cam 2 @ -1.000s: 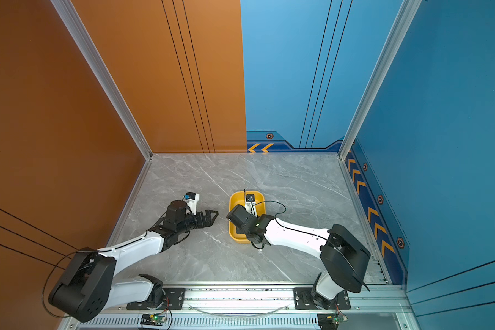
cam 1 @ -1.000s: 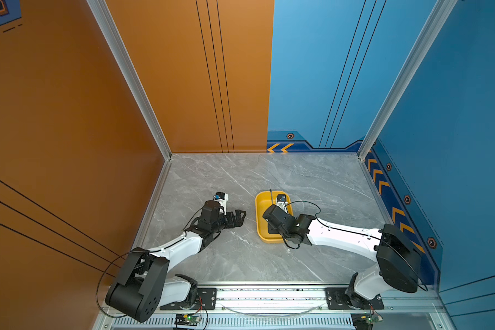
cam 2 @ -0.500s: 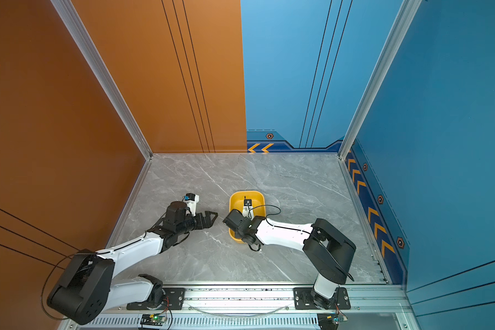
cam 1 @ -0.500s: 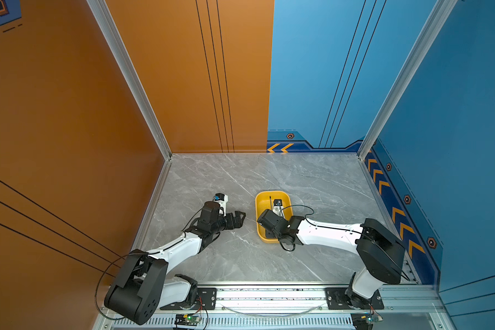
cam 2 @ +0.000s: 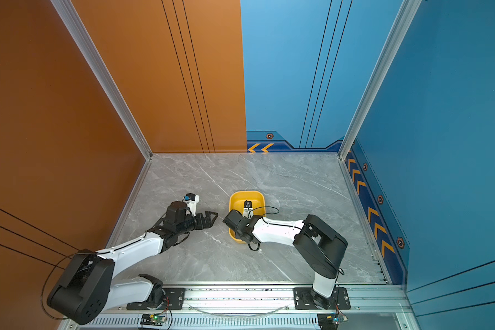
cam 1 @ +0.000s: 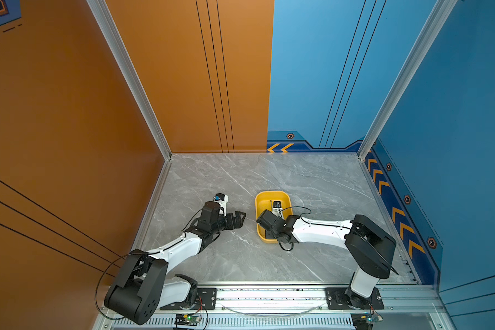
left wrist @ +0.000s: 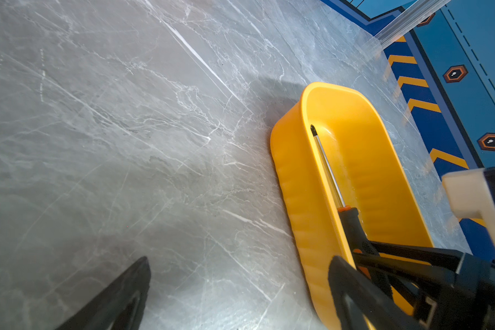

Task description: Put the screwdriver in the bin

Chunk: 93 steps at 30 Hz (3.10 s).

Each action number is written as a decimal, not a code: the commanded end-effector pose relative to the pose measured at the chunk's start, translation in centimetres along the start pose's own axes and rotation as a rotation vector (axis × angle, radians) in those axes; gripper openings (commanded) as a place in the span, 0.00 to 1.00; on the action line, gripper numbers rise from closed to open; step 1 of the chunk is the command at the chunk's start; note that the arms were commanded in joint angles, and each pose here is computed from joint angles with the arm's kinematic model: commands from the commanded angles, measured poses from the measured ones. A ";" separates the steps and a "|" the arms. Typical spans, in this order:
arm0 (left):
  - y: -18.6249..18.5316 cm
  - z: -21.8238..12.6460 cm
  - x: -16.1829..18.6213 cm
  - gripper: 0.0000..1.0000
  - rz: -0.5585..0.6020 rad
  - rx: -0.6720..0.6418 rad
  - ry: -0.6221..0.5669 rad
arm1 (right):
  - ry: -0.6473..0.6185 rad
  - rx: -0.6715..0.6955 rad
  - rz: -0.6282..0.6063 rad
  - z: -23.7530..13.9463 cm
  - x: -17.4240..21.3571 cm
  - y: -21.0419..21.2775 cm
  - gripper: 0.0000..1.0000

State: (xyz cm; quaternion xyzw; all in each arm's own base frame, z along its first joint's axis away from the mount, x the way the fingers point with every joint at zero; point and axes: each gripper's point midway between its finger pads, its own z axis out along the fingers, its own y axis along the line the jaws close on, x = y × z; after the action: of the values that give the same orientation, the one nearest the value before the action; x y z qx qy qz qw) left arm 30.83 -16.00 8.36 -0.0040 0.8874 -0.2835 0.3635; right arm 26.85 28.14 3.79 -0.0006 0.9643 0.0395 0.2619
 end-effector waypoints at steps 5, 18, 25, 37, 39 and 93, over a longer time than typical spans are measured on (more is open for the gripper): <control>0.2 0.2 0.7 0.98 0.005 -0.016 0.022 | 0.020 0.008 0.007 0.4 -0.1 0.3 0.33; 0.3 0.4 0.8 0.98 0.008 -0.018 0.032 | 0.023 0.005 0.002 0.5 -0.3 0.3 0.44; 0.3 0.4 0.8 0.98 0.013 -0.019 0.031 | 0.009 0.010 -0.015 -0.4 -0.9 0.0 0.61; 0.2 -0.5 -0.9 0.98 0.080 -0.061 0.004 | -0.079 0.052 -0.224 -5.6 -4.6 -2.0 0.71; 0.1 -1.0 -1.7 0.98 0.108 -0.078 -0.003 | -0.093 0.049 -0.246 -6.8 -5.6 -3.1 0.72; 13.8 -4.1 -11.5 0.98 0.333 -0.423 -0.416 | -0.788 0.189 0.040 -3.9 -13.8 -29.0 0.74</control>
State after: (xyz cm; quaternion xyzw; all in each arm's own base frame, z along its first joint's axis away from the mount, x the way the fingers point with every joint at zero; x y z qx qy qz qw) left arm 39.17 0.25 10.84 0.0083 0.8359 -0.0114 0.5487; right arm 36.84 -0.86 10.68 0.0544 0.8143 -0.0374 0.5767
